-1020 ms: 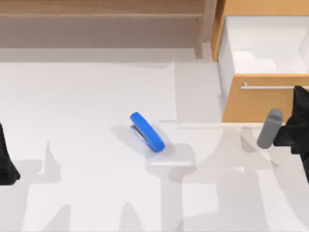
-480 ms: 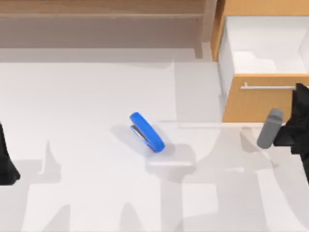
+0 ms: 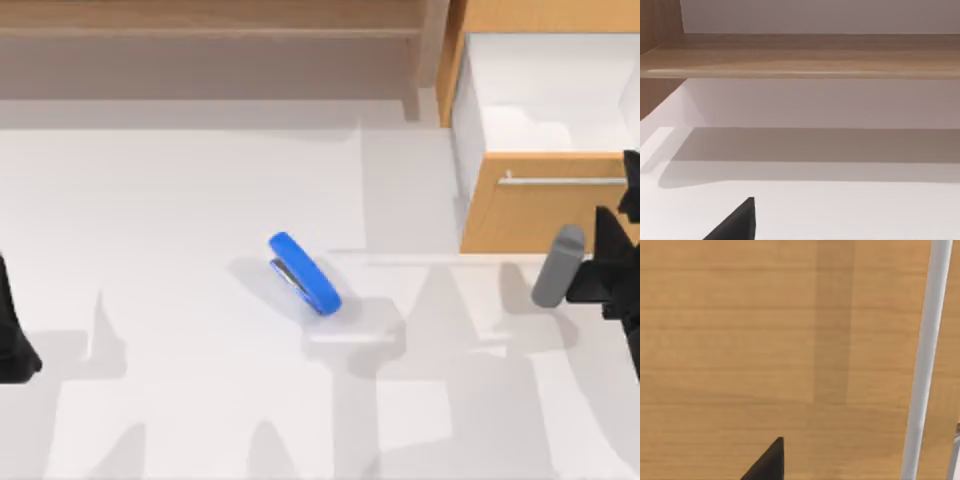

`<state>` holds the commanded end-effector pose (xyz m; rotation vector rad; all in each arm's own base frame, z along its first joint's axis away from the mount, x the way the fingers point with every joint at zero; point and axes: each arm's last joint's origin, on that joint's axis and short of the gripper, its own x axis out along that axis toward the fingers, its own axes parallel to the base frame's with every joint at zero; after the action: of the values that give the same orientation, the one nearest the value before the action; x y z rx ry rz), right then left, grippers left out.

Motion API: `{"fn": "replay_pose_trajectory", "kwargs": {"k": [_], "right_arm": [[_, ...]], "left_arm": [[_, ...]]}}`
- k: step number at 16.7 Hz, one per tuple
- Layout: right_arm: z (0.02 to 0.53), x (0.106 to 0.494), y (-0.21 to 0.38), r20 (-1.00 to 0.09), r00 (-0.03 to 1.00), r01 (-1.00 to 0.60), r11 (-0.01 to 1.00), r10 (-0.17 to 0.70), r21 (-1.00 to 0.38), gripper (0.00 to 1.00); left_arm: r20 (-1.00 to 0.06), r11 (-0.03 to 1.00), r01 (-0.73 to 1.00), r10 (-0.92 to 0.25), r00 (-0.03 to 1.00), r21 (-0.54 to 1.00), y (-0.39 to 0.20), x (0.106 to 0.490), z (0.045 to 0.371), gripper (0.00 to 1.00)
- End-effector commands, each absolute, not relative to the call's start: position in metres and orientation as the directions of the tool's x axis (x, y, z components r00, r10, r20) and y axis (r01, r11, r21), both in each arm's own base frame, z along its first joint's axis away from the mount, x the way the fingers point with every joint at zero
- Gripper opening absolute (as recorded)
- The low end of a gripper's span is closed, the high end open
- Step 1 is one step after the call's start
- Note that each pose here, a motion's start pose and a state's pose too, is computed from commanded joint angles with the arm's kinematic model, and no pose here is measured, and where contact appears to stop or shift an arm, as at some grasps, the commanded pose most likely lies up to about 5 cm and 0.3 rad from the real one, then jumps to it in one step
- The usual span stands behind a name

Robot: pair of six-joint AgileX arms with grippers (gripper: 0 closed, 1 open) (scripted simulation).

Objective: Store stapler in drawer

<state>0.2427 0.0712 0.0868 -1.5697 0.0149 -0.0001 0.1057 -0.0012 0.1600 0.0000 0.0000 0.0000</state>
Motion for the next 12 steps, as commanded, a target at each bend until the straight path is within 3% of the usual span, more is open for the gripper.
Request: {"fn": "replay_pose_trajectory", "kwargs": {"k": [12], "right_arm": [[0.087, 0.227, 0.072, -0.007, 1.0, -0.007, 0.002, -0.009, -1.0, 1.0]], "left_arm": [[0.0, 1.0, 0.0, 0.0, 1.0, 0.0, -0.001, 0.106, 0.16, 1.0]]}}
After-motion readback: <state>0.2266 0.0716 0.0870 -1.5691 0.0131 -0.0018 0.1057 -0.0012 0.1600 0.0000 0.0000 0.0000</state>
